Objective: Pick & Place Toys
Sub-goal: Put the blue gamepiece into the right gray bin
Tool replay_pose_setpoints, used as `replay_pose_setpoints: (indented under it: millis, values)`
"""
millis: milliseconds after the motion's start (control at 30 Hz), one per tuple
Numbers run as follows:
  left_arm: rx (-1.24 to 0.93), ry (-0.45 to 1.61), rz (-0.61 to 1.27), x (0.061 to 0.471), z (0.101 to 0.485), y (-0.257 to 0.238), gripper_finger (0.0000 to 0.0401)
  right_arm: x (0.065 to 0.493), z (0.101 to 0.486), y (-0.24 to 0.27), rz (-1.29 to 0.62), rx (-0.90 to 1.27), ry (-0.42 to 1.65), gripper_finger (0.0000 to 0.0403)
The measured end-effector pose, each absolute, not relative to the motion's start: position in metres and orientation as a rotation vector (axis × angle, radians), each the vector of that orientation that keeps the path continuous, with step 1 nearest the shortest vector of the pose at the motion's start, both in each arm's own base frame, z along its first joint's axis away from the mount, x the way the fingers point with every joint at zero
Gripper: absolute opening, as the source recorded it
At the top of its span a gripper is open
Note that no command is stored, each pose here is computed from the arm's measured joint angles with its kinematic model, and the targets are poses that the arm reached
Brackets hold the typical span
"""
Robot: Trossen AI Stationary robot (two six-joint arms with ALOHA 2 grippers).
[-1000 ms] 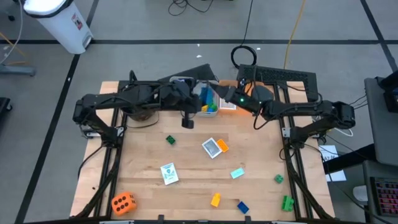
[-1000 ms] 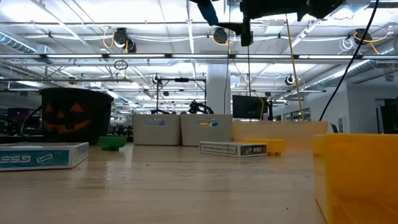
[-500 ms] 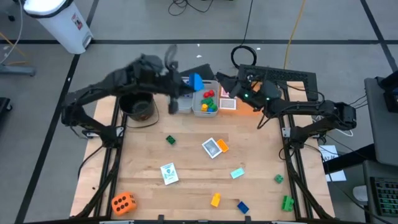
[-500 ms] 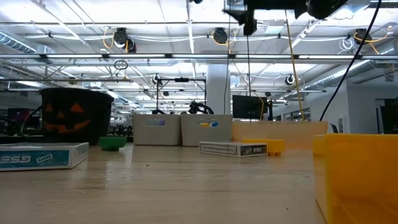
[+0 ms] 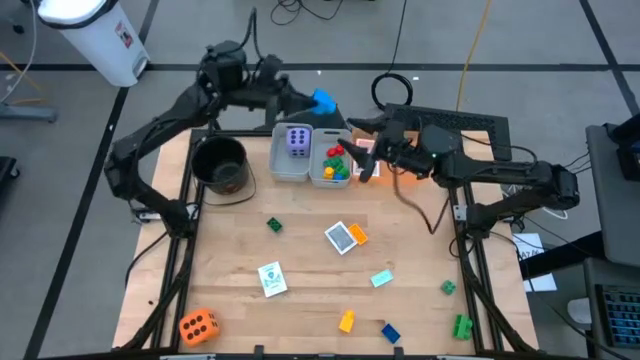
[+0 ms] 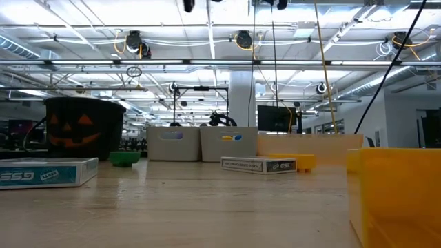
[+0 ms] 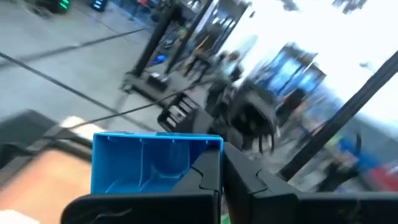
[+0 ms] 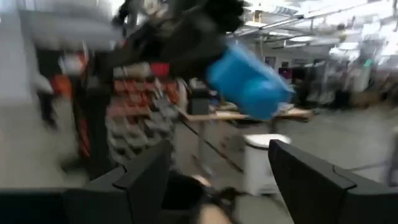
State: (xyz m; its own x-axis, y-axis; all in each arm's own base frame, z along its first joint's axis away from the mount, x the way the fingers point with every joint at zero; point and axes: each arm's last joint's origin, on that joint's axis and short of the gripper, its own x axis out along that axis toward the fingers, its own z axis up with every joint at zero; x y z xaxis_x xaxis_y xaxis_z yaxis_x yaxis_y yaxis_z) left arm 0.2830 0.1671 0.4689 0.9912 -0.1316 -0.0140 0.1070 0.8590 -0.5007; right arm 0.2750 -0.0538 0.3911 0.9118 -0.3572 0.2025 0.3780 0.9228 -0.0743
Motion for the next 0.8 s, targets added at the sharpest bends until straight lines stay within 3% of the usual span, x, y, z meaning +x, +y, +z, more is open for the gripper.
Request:
replay_pose_setpoints:
  millis: [233,533,800]
  values:
    - [-0.775,0.02,-0.251,0.325,0.446,0.188,0.0002,0.268,0.408,-0.041,-0.613,-0.445,-0.107,0.0262]
    - [-0.85,-0.062,-0.368,0.36,0.433,0.183,0.0002,0.257,0.413,-0.052,-0.695,-0.466,-0.081,0.0259]
    - [-0.86,-0.067,-0.384,0.365,0.432,0.18,0.0003,0.255,0.413,-0.059,-0.712,-0.444,-0.088,0.0255]
